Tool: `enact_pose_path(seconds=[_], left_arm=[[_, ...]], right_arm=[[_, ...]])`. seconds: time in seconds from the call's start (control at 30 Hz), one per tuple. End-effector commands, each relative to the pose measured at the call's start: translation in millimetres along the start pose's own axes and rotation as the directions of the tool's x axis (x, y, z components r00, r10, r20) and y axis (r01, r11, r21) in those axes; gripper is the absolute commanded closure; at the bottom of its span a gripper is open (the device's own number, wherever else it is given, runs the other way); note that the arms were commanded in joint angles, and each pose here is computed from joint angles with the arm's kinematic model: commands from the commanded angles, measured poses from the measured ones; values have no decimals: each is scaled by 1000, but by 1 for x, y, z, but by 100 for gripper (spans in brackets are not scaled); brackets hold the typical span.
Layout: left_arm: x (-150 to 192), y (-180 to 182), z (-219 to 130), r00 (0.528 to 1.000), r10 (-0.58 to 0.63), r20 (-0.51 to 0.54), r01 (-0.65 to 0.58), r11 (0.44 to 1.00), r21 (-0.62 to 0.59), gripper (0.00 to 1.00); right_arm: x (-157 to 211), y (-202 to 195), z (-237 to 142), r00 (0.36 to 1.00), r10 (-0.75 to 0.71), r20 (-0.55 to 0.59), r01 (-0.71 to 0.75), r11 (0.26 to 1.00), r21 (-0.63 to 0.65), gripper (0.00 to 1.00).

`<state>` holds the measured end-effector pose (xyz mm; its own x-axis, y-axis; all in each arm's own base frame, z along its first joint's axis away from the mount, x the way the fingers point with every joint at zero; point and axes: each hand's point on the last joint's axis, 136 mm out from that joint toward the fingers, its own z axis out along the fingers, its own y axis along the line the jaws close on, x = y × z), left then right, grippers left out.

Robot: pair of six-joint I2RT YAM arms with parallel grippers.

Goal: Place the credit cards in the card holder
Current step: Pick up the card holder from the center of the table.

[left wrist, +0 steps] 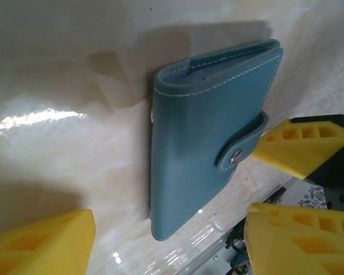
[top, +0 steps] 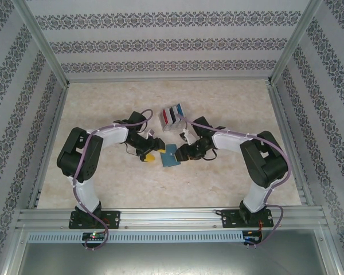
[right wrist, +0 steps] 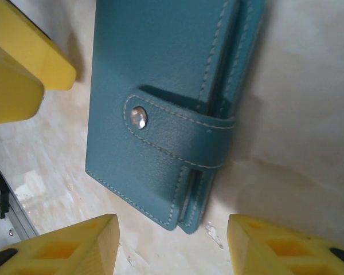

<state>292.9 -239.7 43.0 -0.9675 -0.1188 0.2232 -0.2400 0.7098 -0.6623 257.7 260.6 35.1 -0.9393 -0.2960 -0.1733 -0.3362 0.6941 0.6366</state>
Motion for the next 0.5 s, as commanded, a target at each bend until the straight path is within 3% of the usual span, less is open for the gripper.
enact_pose_path(seconds=[0.0, 0.07, 0.2, 0.47], left_arm=[[5, -2, 4, 999, 32, -40, -32, 999, -1, 31], [4, -1, 8, 998, 31, -57, -32, 1000, -1, 33], [3, -3, 12, 997, 36, -68, -35, 999, 10, 41], [-1, -13, 18, 995, 50, -81, -47, 998, 36, 68]], right_arm=[[-11, 6, 6, 1000, -2, 19, 2, 1000, -3, 50], [-11, 8, 10, 1000, -3, 7, 3, 1000, -19, 58], [-11, 13, 14, 1000, -12, -13, 11, 999, -48, 60], [-15, 11, 22, 999, -34, -29, 32, 999, -40, 63]])
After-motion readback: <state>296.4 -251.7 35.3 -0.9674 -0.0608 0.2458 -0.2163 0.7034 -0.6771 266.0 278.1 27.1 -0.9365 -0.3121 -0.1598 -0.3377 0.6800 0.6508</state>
